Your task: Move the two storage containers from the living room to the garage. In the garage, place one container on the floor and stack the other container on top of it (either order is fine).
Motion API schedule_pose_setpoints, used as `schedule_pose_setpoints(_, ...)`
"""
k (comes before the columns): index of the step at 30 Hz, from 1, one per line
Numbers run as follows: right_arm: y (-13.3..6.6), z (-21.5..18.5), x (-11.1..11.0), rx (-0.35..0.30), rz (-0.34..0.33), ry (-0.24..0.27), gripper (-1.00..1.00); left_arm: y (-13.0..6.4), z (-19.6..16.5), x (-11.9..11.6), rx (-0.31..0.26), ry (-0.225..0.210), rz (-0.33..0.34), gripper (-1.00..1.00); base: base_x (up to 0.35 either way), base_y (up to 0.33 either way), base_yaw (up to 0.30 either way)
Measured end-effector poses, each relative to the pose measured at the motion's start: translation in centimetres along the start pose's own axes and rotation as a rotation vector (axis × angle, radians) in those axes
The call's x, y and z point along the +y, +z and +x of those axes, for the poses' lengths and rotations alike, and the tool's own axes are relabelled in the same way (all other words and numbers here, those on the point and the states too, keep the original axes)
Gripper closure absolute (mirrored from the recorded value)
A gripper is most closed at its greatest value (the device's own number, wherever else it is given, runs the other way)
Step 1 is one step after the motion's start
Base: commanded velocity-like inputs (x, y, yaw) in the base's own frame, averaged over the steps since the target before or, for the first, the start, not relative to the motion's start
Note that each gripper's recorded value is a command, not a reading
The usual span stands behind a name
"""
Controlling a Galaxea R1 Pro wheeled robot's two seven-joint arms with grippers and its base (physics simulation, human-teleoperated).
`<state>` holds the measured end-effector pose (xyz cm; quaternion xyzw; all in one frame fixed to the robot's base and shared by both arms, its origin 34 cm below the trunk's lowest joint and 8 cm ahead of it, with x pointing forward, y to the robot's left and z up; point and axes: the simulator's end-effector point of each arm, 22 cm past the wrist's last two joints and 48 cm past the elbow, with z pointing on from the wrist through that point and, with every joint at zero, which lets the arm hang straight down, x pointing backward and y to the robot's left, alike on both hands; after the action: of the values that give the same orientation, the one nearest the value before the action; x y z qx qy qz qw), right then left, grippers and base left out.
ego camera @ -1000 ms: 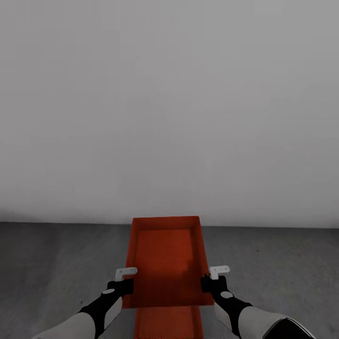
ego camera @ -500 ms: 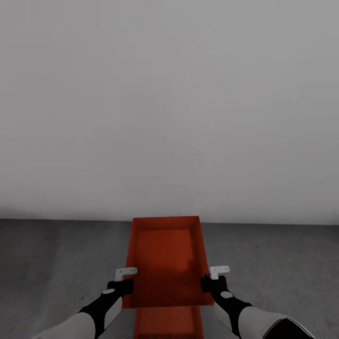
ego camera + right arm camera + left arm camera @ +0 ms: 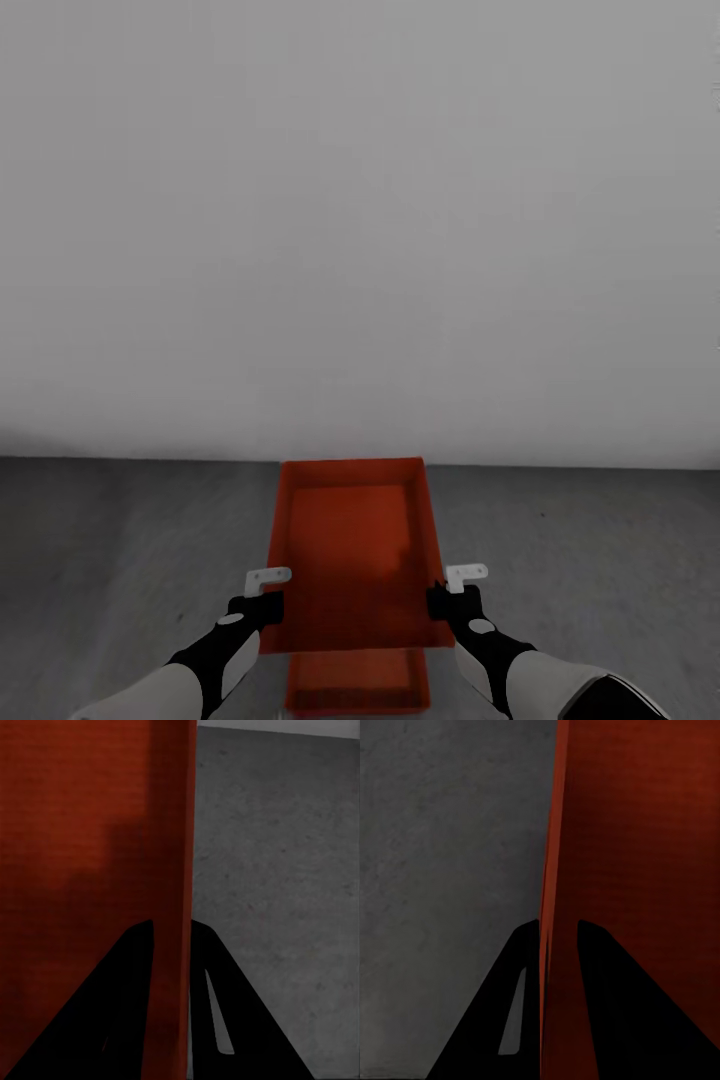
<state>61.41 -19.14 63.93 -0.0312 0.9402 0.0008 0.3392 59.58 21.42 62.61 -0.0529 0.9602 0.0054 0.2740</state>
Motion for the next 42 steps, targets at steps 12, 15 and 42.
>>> schedule_pose_setpoints(12,-0.01,0.01,0.0,0.001,0.0,0.0,1.0,-0.01,0.01,0.0,0.0,0.0,0.0,1.0,-0.318,0.0,0.0)
schedule_pose_setpoints(15,-0.03,0.02,0.0,0.001,0.0,0.0,1.0,-0.03,0.01,0.0,0.001,0.0,0.0,1.0,-0.088,0.0,0.0)
schedule_pose_setpoints(42,-0.05,-0.02,0.06,-0.001,0.0,0.002,1.0,-0.03,-0.04,0.06,-0.001,0.001,0.0,1.0,-0.004,0.0,0.0)
